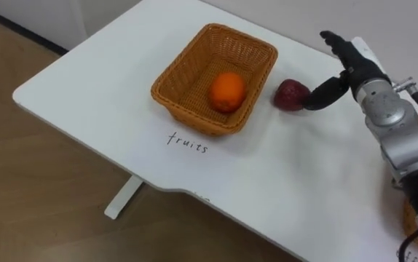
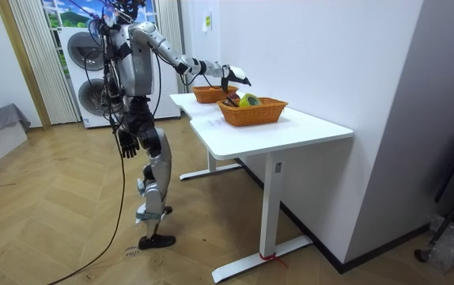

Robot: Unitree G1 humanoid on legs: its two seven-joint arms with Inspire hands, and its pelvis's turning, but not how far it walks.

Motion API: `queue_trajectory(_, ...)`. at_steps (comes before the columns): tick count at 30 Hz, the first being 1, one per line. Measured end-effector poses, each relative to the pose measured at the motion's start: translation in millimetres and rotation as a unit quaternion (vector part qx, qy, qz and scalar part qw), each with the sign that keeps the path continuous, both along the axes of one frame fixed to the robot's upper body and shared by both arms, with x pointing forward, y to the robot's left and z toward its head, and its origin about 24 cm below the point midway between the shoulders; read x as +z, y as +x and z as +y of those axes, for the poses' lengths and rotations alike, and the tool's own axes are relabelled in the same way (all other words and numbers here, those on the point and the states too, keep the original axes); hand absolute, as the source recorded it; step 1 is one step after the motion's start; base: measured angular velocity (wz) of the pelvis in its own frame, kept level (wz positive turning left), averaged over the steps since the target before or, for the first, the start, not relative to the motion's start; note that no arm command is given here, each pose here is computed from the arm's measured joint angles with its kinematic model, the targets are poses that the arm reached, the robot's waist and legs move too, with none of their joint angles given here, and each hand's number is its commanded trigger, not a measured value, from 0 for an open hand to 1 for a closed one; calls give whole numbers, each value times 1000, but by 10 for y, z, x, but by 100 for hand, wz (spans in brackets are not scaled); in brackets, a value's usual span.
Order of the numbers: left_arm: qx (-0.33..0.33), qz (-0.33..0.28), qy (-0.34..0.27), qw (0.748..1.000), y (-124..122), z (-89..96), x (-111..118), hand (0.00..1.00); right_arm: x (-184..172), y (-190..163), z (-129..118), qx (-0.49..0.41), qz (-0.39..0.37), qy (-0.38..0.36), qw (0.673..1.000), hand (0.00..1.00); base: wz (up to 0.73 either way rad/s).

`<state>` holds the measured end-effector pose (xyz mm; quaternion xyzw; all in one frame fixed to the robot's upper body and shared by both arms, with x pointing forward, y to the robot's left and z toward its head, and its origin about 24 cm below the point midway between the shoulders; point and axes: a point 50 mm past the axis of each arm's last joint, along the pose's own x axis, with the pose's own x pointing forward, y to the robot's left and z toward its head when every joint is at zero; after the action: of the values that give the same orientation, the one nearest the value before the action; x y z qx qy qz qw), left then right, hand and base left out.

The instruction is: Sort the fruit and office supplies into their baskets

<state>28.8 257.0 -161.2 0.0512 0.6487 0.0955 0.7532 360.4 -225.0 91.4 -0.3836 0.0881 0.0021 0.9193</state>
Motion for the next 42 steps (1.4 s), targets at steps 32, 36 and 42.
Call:
queue_trajectory(32,-36,-35,31,998,386,70,43,0,-134,39,106,41,43,-29,998,0,0)
queue_trajectory(36,-35,-36,31,998,393,72,44,0,-163,33,89,41,52,-30,997,0,1)
queue_trajectory(42,-36,-38,31,998,411,74,47,0,-217,25,31,29,66,-32,997,0,1)
